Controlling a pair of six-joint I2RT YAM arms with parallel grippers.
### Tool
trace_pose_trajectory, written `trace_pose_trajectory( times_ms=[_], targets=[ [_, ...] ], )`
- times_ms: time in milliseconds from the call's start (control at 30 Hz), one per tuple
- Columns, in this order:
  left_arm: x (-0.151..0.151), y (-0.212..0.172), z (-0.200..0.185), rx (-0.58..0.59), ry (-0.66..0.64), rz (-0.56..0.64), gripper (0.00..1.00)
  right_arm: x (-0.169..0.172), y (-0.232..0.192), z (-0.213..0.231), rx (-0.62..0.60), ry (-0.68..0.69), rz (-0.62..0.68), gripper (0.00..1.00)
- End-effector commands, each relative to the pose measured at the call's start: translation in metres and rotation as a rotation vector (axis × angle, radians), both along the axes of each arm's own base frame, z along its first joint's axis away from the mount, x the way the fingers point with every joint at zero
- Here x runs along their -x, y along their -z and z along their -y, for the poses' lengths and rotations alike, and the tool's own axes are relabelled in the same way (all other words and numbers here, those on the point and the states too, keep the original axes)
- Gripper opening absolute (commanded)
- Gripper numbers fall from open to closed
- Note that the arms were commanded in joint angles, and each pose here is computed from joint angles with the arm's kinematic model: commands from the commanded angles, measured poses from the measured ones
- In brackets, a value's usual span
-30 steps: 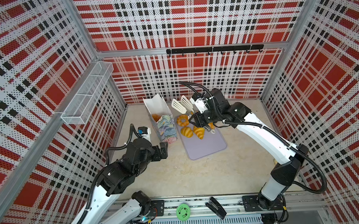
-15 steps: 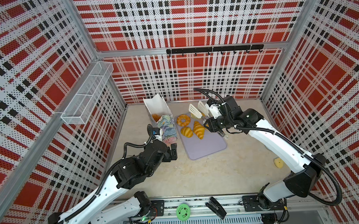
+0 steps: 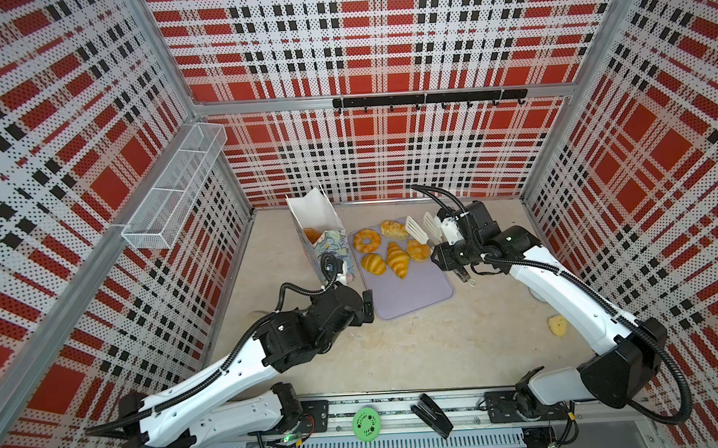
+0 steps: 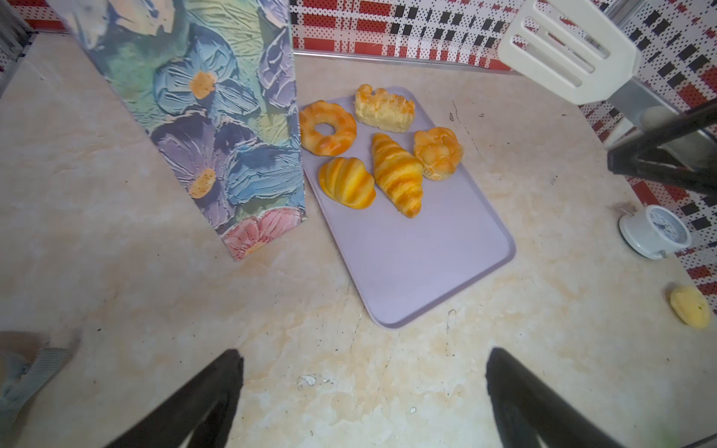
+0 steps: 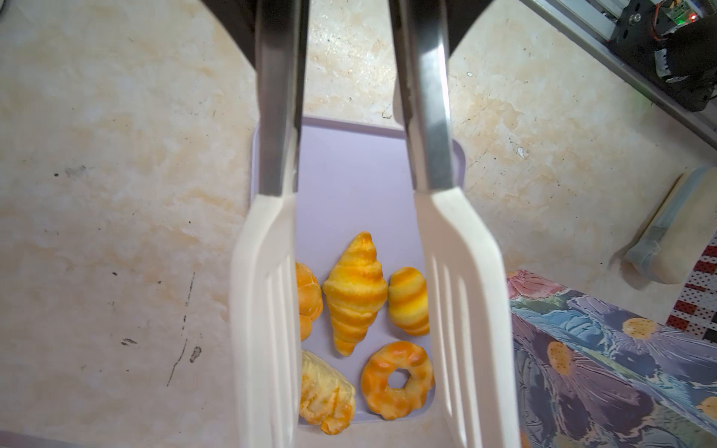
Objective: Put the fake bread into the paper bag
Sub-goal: 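Move the empty tongs back over the tray while the left gripper draws back, then lower the right gripper's tongs onto the striped croissant on the tray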
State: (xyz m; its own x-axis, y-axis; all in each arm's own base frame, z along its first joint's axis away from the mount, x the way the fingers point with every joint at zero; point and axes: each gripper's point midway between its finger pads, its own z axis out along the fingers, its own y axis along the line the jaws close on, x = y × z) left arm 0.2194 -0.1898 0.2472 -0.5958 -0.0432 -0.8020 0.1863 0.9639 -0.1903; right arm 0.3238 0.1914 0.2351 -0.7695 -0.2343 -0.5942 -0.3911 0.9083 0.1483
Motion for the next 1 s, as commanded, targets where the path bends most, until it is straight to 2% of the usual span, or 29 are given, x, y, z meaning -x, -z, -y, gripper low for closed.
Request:
trace_pose_trajectory(
  times_ms=[0,467,567,667,967],
  targets=[
    [-0.005,-0.003,0.01,0.045,-0.023,0.031,0.99,-0.001,-0.009,0.01,0.015,0.011,0.05,0.48],
    [-0.007,0.023,0.046,0.061,0.02,-0.012,1.0,0.007,0.034,0.031,0.077,0.055,-0.031,0.47],
    [-0.007,0.031,0.045,0.061,0.01,-0.022,0.99,0.007,0.042,0.032,0.08,0.059,-0.042,0.45],
    [-0.006,0.037,0.043,0.067,0.001,-0.027,0.99,0.007,0.05,0.029,0.078,0.051,-0.054,0.49],
    [-0.002,0.059,0.034,0.064,-0.033,-0.084,0.99,0.012,0.081,0.023,0.089,0.031,-0.134,0.48]
  ],
)
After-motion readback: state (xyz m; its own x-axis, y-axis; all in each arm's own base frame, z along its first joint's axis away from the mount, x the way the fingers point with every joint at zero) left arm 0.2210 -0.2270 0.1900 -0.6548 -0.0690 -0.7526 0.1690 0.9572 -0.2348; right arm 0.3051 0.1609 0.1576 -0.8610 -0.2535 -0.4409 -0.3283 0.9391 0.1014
